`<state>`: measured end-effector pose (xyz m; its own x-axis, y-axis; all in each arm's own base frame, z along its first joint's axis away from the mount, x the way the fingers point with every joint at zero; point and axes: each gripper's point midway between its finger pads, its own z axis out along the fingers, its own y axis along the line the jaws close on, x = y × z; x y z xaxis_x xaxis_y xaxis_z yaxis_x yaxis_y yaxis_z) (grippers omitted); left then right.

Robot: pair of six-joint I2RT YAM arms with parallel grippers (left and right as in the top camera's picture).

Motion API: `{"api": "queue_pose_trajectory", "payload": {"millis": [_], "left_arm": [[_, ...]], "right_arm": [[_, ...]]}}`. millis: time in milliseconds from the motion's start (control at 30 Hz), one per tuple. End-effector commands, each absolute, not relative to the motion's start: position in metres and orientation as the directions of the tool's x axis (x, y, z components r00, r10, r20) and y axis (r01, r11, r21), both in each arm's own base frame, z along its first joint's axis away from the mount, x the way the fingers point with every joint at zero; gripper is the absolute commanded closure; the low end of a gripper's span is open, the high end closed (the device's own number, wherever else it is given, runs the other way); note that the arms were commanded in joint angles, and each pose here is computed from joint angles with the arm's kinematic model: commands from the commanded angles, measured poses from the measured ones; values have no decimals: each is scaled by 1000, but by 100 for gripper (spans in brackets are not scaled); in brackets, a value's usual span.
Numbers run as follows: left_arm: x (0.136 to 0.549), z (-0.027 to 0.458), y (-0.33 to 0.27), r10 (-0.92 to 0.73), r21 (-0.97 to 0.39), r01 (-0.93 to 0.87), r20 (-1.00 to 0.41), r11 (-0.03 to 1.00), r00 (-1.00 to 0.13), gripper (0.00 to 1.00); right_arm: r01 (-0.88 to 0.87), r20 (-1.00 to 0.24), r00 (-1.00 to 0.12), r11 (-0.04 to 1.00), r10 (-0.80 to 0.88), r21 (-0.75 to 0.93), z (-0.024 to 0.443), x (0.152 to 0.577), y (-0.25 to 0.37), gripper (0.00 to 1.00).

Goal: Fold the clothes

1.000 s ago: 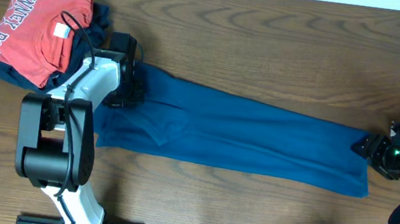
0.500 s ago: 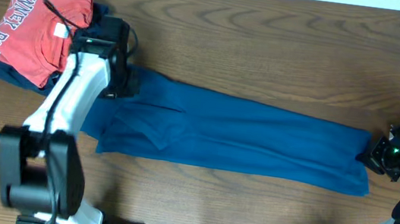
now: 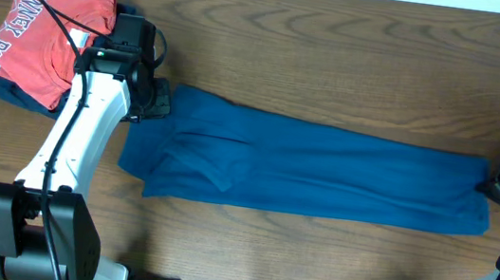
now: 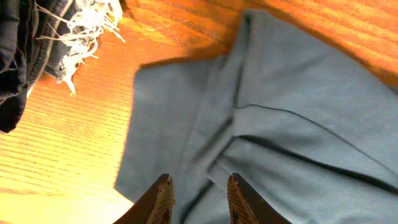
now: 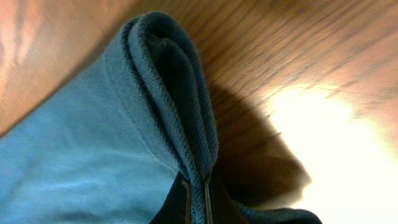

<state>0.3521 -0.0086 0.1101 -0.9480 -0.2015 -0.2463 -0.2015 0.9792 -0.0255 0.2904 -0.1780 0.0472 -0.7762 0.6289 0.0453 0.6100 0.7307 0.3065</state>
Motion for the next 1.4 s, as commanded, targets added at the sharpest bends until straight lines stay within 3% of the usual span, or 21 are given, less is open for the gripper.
{"api": "queue_pose_trajectory", "payload": {"millis": [0,300,767,1367], "left_arm": [[355,120,-6,-200,-27,-200,-272,979,-941,69],[355,120,-6,-200,-26,-200,-271,979,-942,69],[353,119,-6,-200,-24,-200,-264,979,-944,69],[352,119,-6,-200,-24,-200,-262,979,-944,69]], "right_arm": [[620,-20,-760,734,650,277,74,295,-188,99],[576,-46,-798,782,601,238,101,303,-152,99],[406,-19,-913,912,408,58,96,326,-50,99],[330,150,-934,944,324,19,52,278,12,94]]}}
